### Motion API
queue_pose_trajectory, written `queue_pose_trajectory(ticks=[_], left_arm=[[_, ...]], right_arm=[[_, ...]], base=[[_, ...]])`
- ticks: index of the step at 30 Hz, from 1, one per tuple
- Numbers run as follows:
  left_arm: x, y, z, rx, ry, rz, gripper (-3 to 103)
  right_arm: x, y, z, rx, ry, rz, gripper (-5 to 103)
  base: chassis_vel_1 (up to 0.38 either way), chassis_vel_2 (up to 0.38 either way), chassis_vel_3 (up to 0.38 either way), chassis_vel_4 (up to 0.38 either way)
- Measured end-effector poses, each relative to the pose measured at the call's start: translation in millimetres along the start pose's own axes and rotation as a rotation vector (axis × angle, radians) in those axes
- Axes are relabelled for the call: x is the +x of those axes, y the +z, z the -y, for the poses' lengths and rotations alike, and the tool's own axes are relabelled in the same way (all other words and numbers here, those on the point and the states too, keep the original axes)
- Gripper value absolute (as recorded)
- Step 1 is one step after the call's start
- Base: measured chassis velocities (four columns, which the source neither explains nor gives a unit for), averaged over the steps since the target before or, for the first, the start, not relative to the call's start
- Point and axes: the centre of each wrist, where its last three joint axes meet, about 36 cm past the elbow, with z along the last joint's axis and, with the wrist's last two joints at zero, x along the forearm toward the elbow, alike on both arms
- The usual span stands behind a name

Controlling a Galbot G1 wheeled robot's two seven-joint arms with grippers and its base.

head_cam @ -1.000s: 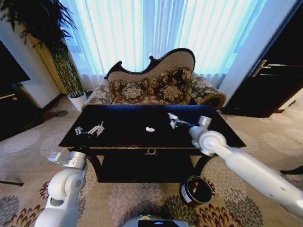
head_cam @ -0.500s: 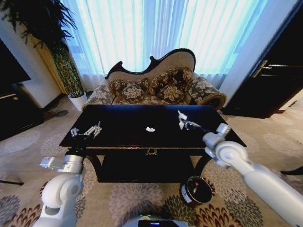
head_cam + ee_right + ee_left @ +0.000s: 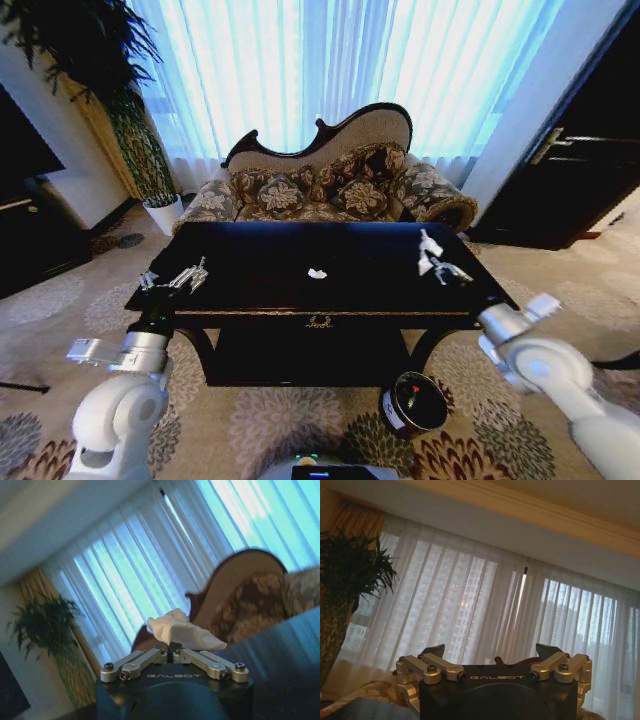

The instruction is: Move to the front of the table and place the trash on the table into the trash bin.

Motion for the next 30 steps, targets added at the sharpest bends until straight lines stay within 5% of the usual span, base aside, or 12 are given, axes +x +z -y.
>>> queue_pose_trajectory(ticks=[15, 19, 30], left_arm=[[-1, -3, 0.4, 0.010, 0.011, 0.004, 100], [-2, -2, 0.9, 0.013, 0.015, 0.005, 100], [-5, 4, -1.6, 0.015, 0.012, -0.007, 100]], right_arm=[[50, 27, 67, -0.081, -0.084, 0.237, 0], [84, 49, 100, 0.007, -0.139, 0.254, 0], [141, 44, 143, 0.196, -0.229, 0.259, 0]], base=[[0.000, 0.000, 0.000, 0.000], [0.000, 0.000, 0.000, 0.000], [0.000, 0.000, 0.000, 0.000]])
